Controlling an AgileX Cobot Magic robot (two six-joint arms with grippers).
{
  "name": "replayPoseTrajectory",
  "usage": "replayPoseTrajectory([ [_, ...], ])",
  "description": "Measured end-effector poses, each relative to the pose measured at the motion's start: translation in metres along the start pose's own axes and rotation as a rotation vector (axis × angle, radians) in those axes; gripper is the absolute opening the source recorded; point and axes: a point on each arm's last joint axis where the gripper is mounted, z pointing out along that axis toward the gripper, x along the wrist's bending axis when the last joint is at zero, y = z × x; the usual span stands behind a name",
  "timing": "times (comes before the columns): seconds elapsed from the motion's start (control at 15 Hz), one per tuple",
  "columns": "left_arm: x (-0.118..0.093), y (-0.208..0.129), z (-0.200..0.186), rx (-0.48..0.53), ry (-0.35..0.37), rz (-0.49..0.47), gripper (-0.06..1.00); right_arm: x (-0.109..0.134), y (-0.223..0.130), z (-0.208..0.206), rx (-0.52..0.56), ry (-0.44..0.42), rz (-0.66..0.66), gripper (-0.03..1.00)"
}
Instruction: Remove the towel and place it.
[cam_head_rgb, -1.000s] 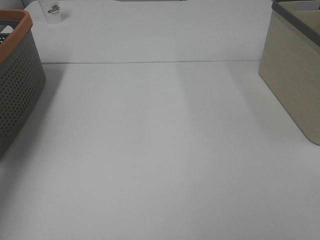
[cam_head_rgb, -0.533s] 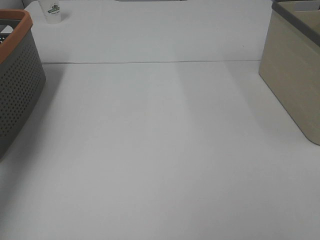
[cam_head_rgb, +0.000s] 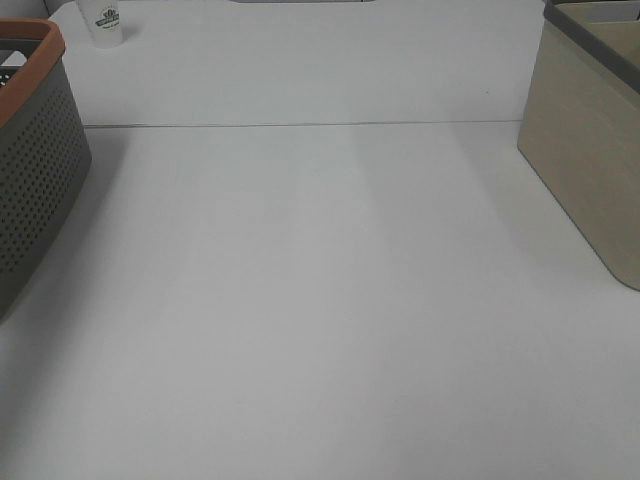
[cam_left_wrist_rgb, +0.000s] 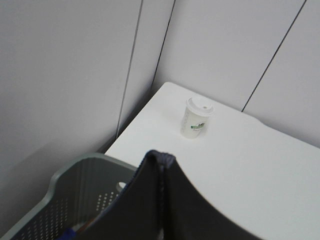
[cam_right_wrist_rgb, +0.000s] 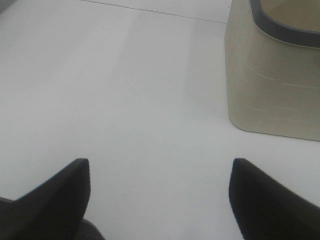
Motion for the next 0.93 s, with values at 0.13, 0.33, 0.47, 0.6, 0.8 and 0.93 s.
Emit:
replayPoseTrajectory([
  [0.13,-0.004,0.012,-0.012,-0.061,-0.053,-0.003,0.00,0.000,0.000,0.000,0.000,0.000,0.000,0.76],
  [0.33,-0.018,0.029,-0.034,-0.167,-0.173,-0.008,0.00,0.000,0.000,0.000,0.000,0.000,0.000,0.76],
  [0.47,-0.038,0.040,-0.046,-0.229,-0.279,-0.009,0.00,0.000,0.000,0.000,0.000,0.000,0.000,0.76],
  [0.6,-0.064,0.056,-0.065,-0.302,-0.400,-0.019,0.00,0.000,0.000,0.000,0.000,0.000,0.000,0.76],
  [0.8,-0.087,0.081,-0.092,-0.402,-0.524,-0.040,0.00,0.000,0.000,0.000,0.000,0.000,0.000,0.76],
  [0.93,-0.092,0.091,-0.102,-0.436,-0.551,-0.050,0.00,0.000,0.000,0.000,0.000,0.000,0.000,0.76],
])
